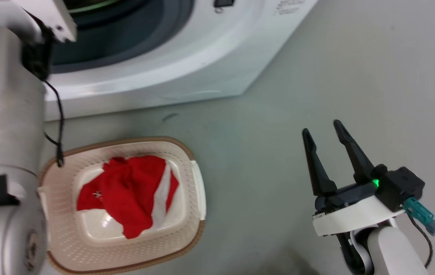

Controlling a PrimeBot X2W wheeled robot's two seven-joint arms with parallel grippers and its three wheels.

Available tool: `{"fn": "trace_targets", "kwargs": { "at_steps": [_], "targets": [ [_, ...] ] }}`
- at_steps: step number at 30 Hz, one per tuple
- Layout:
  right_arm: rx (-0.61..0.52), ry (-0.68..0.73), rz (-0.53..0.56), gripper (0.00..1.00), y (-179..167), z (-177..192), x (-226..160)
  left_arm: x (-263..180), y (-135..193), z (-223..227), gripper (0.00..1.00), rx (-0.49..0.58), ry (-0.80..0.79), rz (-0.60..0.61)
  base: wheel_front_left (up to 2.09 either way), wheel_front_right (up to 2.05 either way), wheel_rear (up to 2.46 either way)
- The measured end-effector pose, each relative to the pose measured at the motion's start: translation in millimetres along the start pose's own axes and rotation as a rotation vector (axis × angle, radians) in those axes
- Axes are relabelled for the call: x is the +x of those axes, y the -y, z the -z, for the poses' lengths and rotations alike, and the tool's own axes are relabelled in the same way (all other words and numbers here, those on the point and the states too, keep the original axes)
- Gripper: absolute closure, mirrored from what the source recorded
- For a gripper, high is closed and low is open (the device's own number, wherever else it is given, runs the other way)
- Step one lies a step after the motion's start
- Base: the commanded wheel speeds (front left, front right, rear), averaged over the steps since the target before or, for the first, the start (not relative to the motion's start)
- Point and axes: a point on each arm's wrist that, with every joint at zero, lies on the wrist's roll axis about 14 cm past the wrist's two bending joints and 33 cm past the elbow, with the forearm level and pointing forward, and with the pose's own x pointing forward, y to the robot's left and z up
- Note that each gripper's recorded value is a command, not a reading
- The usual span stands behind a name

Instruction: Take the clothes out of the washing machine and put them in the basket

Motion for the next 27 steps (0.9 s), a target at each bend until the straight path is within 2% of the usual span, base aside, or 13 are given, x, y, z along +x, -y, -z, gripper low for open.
{"fn": "trace_targets", "kwargs": {
  "at_steps": [10,13,19,21,27],
  "targets": [
    [0.026,-0.103,0.079,0.0,26.7,37.3,-2.9,66.9,7.1,35.0,0.0,0.007,-0.179,0.018,0.0,0.0,0.0],
    [0.035,-0.128,0.104,0.0,34.0,45.9,-4.3,91.7,20.7,54.3,0.0,-0.003,-0.285,0.045,0.0,0.0,0.0],
    [0.049,-0.168,0.131,0.0,40.1,58.1,-9.7,110.5,35.3,78.3,0.0,-0.044,-0.433,0.073,0.0,0.0,0.0],
    [0.058,-0.189,0.145,0.0,42.4,63.9,-13.6,114.4,44.4,97.2,0.0,-0.081,-0.541,0.08,0.0,0.0,0.0],
    [0.069,-0.201,0.156,0.0,43.7,67.3,-16.4,115.4,47.3,109.8,0.0,-0.092,-0.631,0.064,0.0,0.0,0.0]
  ]
}}
